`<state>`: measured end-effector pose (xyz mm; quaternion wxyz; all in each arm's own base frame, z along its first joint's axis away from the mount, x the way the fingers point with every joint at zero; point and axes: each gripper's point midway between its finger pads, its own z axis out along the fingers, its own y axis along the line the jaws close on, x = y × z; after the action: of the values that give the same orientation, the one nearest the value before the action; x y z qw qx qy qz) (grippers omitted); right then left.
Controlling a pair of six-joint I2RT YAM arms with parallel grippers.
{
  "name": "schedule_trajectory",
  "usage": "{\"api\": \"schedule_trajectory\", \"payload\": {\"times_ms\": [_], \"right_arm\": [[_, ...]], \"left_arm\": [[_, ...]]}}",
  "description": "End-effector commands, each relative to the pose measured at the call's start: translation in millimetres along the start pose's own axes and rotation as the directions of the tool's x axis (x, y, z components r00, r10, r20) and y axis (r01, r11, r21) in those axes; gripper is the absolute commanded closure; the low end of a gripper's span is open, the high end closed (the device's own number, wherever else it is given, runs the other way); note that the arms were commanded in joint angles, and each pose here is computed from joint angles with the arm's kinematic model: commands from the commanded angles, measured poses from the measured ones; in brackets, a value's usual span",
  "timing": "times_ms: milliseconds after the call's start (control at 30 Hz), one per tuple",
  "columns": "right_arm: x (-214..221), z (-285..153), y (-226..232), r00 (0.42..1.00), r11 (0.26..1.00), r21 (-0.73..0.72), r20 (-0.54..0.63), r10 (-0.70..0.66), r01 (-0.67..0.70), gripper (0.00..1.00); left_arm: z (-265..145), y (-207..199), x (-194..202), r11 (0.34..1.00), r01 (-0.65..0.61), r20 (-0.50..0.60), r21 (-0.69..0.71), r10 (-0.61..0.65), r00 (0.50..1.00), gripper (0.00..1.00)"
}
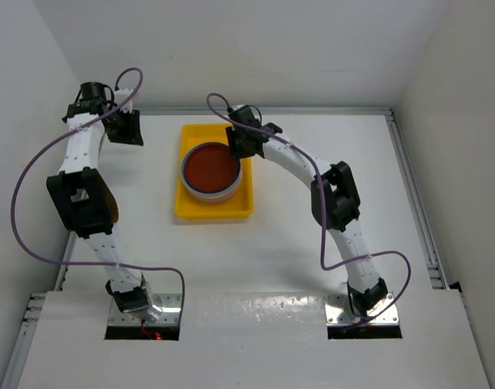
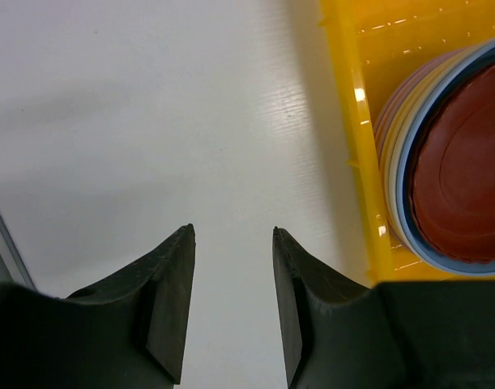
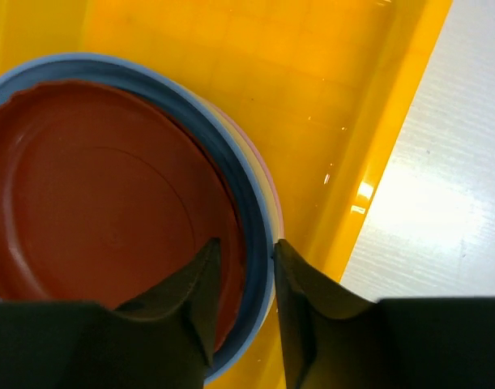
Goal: Place the plates into the plastic bin on the countertop
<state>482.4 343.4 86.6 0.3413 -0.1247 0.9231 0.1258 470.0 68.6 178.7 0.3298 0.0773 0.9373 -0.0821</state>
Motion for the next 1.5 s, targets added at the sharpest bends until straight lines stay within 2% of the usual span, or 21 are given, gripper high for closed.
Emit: {"api": "schedule_trajectory", "payload": {"times_ms": [0, 67, 267, 400, 433, 500, 533, 600, 667, 700, 800, 833, 867, 900, 967, 1000, 1033, 1067, 1167, 1300, 1467], "right_arm": [[-8, -6, 2, 0.998, 0.999, 0.008, 0.042, -0.05, 0.05, 0.66], [-9, -8, 0, 0.997, 0.998, 0.016, 0.044, -0.065, 0.064, 0.63], [-25, -23, 1, 0.991, 0.995, 0.032, 0.096, -0.092, 0.09, 0.61], [-56, -51, -10, 0.986, 0.999, 0.047, 0.164, -0.019, 0.011, 0.47], [-69, -67, -9, 0.98, 0.999, 0.035, 0.199, 0.003, -0.01, 0.37], [-92, -95, -24, 0.962, 0.997, 0.013, 0.262, 0.073, -0.08, 0.27], [-101, -123, -31, 0.948, 0.995, 0.0, 0.303, 0.096, -0.101, 0.14], [-112, -139, -62, 0.93, 0.988, 0.008, 0.338, 0.144, -0.156, 0.0], [-103, -164, -92, 0.92, 0.98, 0.02, 0.349, 0.179, -0.198, 0.0], [-102, -169, -129, 0.91, 0.967, 0.065, 0.359, 0.209, -0.248, 0.0], [-37, -176, -170, 0.932, 0.939, 0.146, 0.243, 0.27, -0.31, 0.0], [-24, -181, -215, 0.903, 0.892, 0.2, 0.24, 0.356, -0.405, 0.0], [10, -181, -225, 0.9, 0.87, 0.233, 0.158, 0.407, -0.434, 0.0], [41, -181, -261, 0.869, 0.816, 0.3, 0.128, 0.478, -0.494, 0.0], [108, -187, -287, 0.816, 0.717, 0.461, 0.025, 0.578, -0.522, 0.0], [129, -198, -313, 0.787, 0.637, 0.562, 0.042, 0.615, -0.528, 0.0], [146, -205, -320, 0.745, 0.583, 0.599, 0.035, 0.666, -0.549, 0.0], [166, -207, -322, 0.725, 0.562, 0.625, 0.009, 0.689, -0.542, 0.0], [182, -207, -317, 0.721, 0.567, 0.614, 0.004, 0.693, -0.549, 0.0], [154, -207, -310, 0.752, 0.613, 0.522, 0.085, 0.654, -0.593, 0.0], [129, -209, -303, 0.761, 0.649, 0.45, 0.117, 0.639, -0.614, 0.0]], "left_arm": [[-29, 1, -17, 1.0, -0.003, 0.081, -0.018, 0.004, 0.997, 0.54], [-29, 1, -17, 1.0, -0.003, 0.081, -0.018, 0.004, 0.997, 0.54], [-27, -1, -15, 1.0, 0.0, 0.076, -0.007, 0.001, 0.997, 0.54], [-28, 3, -14, 1.0, 0.007, 0.077, -0.013, -0.006, 0.997, 0.54], [-28, 5, -13, 1.0, 0.007, 0.074, -0.021, -0.006, 0.997, 0.54], [-30, 10, -12, 0.999, 0.016, 0.075, -0.028, -0.013, 0.997, 0.54], [-30, 10, -12, 0.999, 0.016, 0.075, -0.028, -0.013, 0.997, 0.54], [-31, 13, -11, 0.999, 0.023, 0.076, -0.034, -0.02, 0.997, 0.54], [-31, 14, -11, 0.999, 0.023, 0.076, -0.034, -0.02, 0.997, 0.54], [-31, 15, -11, 0.999, 0.023, 0.074, -0.043, -0.02, 0.997, 0.54], [-29, 15, -8, 0.999, 0.026, 0.066, -0.04, -0.024, 0.998, 0.54], [-29, 17, -9, 0.998, 0.024, 0.071, -0.051, -0.02, 0.997, 0.54], [-27, 17, -6, 0.999, 0.018, 0.063, -0.049, -0.015, 0.998, 0.54], [-31, 18, -7, 0.998, 0.016, 0.068, -0.062, -0.011, 0.998, 0.54], [-29, 19, -2, 0.998, 0.02, 0.053, -0.067, -0.017, 0.998, 0.54], [-27, 22, 3, 0.996, 0.015, 0.037, -0.083, -0.012, 0.999, 0.54], [-27, 24, 3, 0.996, 0.016, 0.034, -0.092, -0.013, 0.999, 0.54], [-25, 25, 9, 0.995, 0.02, 0.017, -0.098, -0.019, 1.0, 0.54], [-20, 26, 21, 0.995, 0.019, -0.013, -0.101, -0.021, 1.0, 0.54], [-10, 28, 26, 0.995, 0.025, -0.031, -0.095, -0.028, 0.999, 0.54], [-7, 28, 29, 0.995, 0.037, -0.038, -0.092, -0.041, 0.998, 0.54]]}}
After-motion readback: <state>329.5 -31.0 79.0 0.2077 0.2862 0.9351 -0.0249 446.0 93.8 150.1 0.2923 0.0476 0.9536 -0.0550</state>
